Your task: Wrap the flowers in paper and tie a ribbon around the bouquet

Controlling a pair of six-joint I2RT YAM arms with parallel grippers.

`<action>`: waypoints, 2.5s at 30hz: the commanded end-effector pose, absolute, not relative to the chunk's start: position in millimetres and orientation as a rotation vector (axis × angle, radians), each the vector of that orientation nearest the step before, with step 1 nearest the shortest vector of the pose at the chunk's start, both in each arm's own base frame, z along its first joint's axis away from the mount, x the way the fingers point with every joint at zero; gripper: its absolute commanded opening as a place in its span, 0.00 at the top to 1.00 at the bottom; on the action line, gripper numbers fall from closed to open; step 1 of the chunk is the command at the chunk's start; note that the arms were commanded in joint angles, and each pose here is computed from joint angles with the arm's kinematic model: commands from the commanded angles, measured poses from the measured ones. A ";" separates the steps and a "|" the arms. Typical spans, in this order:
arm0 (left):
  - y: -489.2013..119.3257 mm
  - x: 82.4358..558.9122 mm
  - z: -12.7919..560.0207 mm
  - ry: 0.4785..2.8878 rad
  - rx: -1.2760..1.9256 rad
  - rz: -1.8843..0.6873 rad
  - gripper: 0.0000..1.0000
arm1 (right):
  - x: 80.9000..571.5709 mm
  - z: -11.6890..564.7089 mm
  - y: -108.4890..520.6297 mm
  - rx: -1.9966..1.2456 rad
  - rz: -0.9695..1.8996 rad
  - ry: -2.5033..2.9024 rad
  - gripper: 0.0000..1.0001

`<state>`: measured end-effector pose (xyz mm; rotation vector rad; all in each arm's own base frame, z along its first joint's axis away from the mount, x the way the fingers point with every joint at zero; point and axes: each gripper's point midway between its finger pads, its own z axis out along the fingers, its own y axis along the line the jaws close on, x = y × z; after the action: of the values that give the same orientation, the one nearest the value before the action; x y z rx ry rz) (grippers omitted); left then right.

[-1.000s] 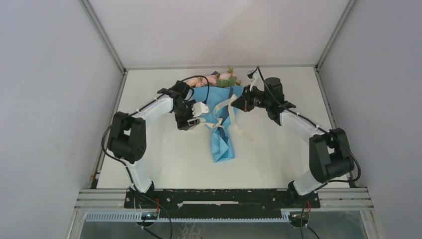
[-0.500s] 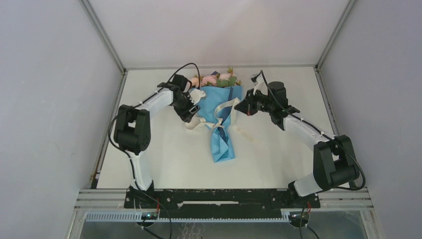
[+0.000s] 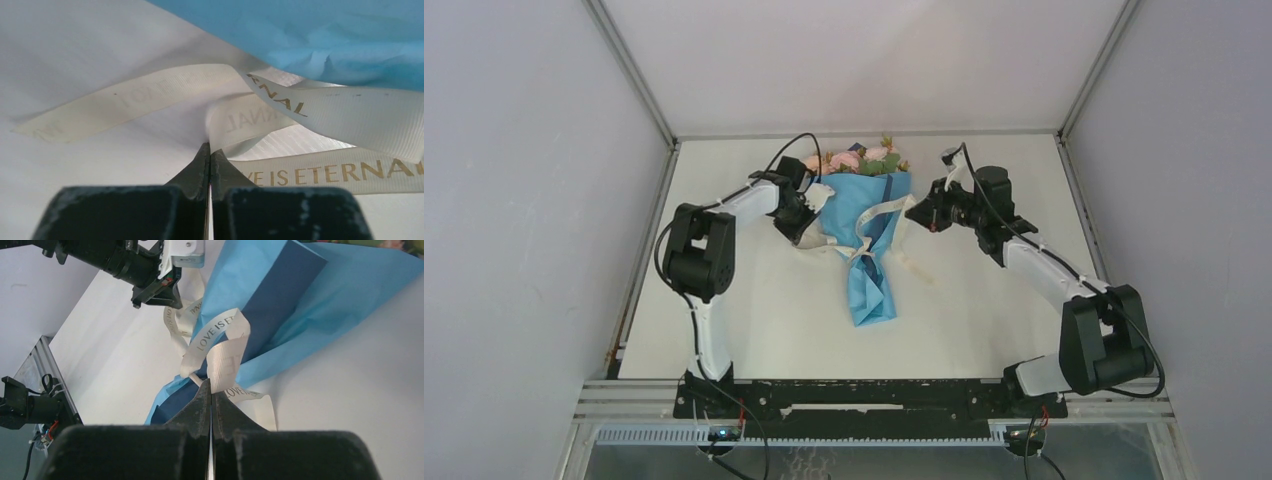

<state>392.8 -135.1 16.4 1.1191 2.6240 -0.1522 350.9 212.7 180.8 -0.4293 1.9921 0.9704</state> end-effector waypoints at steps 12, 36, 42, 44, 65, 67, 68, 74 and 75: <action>-80.1 402.1 49.9 2.598 0.757 -0.088 1.00 | 368.9 189.8 151.8 -0.186 0.811 1.983 1.00; 8.5 366.3 38.7 2.651 0.782 0.282 1.00 | 321.2 82.0 -65.6 0.961 0.561 1.964 1.00; -88.5 325.5 100.2 2.601 0.894 -0.372 1.00 | 316.8 83.9 -26.4 0.825 0.496 2.142 0.84; -117.8 309.9 133.0 2.534 0.923 -0.568 1.00 | 307.0 85.7 -27.2 0.846 0.415 2.163 0.52; -198.0 260.5 250.6 2.214 0.939 -1.062 1.00 | 257.7 226.5 349.8 -1.115 0.861 1.276 0.36; -197.6 260.5 248.5 2.221 0.934 -1.060 1.00 | 265.2 225.1 368.0 -1.128 0.907 1.264 0.38; -197.7 260.4 247.9 2.222 0.931 -1.060 1.00 | 268.5 222.7 375.8 -1.138 0.921 1.258 0.38; -198.4 261.1 246.9 2.217 0.918 -1.063 1.00 | 284.1 201.9 406.9 -1.163 0.931 1.289 0.43; -198.6 261.3 246.9 2.217 0.916 -1.063 1.00 | 286.0 197.7 409.1 -1.160 0.937 1.302 0.45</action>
<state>260.2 -192.9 229.5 0.9265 2.2885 -1.0319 279.2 386.3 166.2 -1.1569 1.4572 0.9285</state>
